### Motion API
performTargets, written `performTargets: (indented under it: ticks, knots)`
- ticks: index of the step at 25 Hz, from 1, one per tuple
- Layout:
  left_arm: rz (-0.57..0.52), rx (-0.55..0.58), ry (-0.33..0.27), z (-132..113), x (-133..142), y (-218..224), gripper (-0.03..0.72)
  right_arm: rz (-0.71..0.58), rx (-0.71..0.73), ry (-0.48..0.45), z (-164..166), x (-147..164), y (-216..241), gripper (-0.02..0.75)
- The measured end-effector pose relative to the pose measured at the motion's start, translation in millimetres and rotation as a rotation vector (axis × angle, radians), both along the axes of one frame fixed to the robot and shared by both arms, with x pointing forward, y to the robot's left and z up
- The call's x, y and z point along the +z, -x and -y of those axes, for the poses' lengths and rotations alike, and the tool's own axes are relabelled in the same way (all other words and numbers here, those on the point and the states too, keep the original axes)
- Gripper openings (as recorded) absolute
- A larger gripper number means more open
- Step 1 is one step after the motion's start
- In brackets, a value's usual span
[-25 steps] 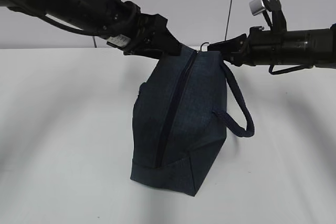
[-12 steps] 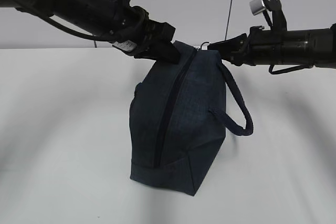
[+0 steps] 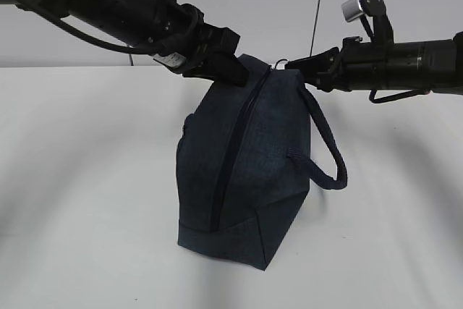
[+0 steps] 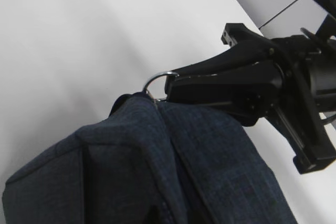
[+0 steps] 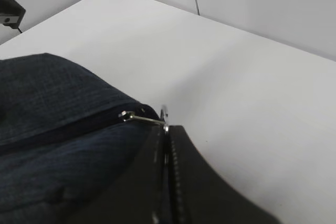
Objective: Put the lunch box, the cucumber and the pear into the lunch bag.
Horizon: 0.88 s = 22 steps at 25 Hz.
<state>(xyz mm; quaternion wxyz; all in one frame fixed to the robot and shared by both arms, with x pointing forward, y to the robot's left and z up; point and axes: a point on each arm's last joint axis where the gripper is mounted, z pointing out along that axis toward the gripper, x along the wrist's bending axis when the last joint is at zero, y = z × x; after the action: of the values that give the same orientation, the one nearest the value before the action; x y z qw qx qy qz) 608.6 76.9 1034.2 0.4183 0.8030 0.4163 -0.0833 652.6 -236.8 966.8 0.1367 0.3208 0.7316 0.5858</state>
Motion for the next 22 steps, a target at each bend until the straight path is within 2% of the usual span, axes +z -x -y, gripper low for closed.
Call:
performTargets:
  ticks: [11, 22]
  knots:
    - [-0.004, -0.011, 0.000, -0.2, 1.6, 1.7, 0.031, -0.009, -0.031, 0.029, 4.1, -3.2, -2.1, 0.000]
    - [0.017, -0.027, -0.015, -2.3, 8.4, 5.1, 0.031, -0.092, -0.010, -0.026, 4.3, -39.8, -6.8, 0.000]
